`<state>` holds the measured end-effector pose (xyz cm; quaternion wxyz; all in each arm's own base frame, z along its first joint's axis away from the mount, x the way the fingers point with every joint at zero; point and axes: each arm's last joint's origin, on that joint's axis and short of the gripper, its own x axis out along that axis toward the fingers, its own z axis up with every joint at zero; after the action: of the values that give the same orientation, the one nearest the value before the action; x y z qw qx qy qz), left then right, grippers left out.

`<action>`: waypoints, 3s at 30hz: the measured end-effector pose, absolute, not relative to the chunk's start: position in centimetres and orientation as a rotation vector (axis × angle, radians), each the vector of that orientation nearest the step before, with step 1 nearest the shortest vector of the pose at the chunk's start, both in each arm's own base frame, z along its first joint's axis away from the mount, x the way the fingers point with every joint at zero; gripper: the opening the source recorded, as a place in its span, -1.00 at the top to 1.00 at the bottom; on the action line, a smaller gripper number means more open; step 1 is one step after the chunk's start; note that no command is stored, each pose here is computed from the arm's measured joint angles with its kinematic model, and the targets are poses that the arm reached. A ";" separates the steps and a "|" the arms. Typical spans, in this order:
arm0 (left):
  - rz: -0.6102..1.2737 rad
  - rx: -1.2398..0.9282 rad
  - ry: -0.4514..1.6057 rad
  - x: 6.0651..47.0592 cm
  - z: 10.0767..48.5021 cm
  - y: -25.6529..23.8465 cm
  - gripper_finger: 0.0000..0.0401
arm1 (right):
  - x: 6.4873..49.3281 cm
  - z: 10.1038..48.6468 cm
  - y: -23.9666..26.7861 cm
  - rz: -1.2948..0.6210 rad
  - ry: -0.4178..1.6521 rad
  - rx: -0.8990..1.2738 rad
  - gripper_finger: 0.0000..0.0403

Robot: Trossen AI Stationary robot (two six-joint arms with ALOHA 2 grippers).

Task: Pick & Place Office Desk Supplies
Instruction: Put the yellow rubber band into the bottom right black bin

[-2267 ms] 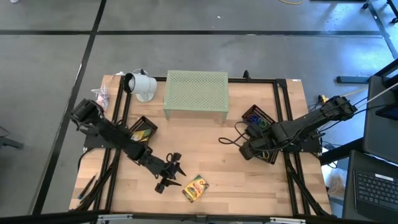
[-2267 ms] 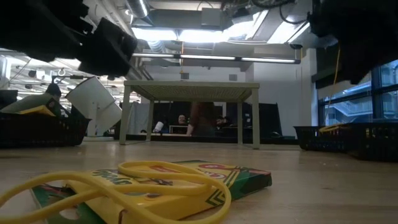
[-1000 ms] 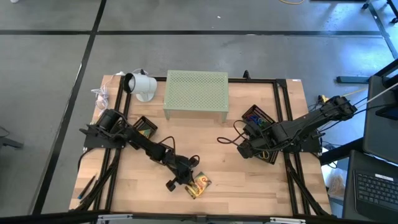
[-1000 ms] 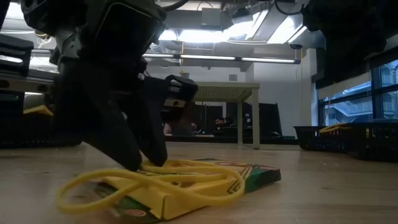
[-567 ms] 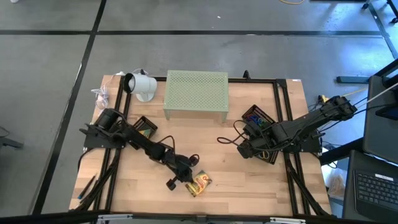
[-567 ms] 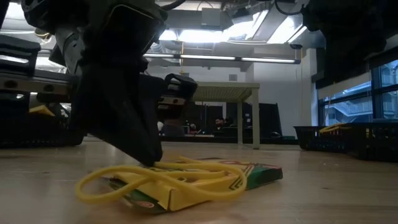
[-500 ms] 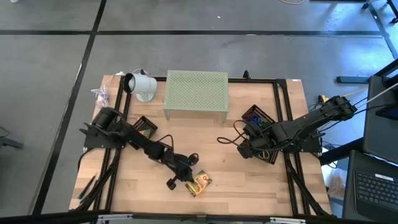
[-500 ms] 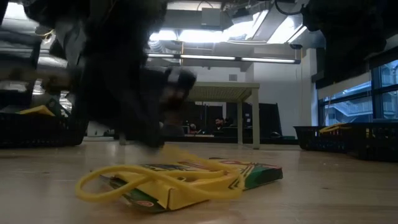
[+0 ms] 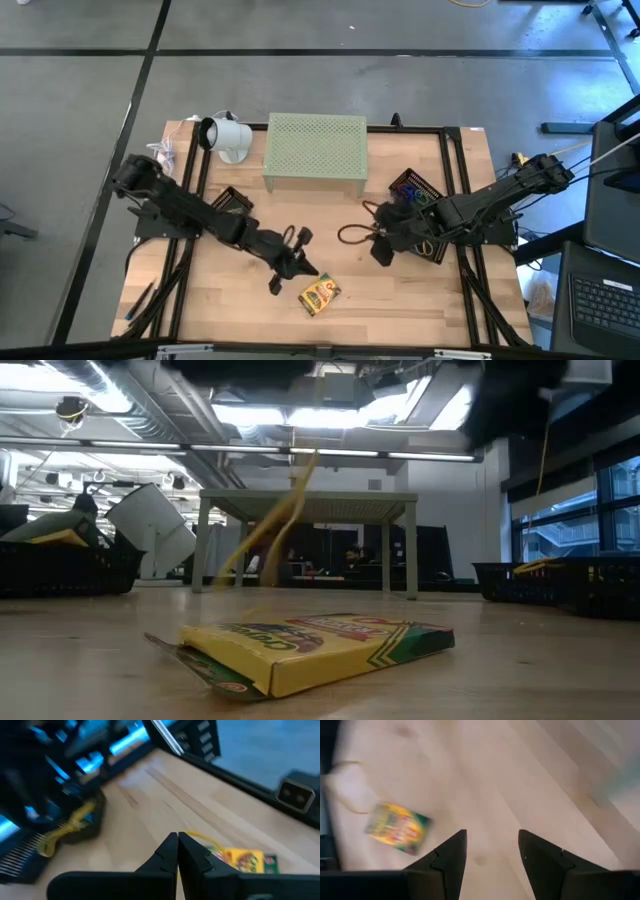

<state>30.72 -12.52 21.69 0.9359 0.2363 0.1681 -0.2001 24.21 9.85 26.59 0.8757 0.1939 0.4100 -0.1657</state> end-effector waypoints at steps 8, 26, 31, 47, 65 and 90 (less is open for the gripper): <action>-0.320 0.546 0.230 29.3 25.3 -11.7 1.00 | 27.1 29.2 11.2 -0.059 0.535 0.266 0.08; -0.184 0.614 0.164 29.7 26.6 -10.3 0.99 | 32.8 24.5 13.9 0.238 0.442 0.046 -0.31; -0.177 0.623 0.141 29.7 26.8 -10.3 0.99 | 33.4 23.9 13.9 0.234 0.430 0.057 -0.31; -0.042 0.656 0.148 29.8 27.1 -10.0 1.00 | 33.4 23.8 13.8 0.221 0.434 0.056 0.92; 0.066 0.332 0.338 29.0 25.3 -10.3 0.28 | 31.3 25.1 12.4 0.020 0.550 0.290 0.99; 0.082 0.135 0.527 27.6 23.4 -11.2 0.29 | 20.0 26.4 8.9 -0.558 1.152 0.639 1.00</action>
<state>27.61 -11.21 23.41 0.9623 0.0668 0.2604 0.0407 20.05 8.88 26.41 0.7549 0.2930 0.5280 -0.2560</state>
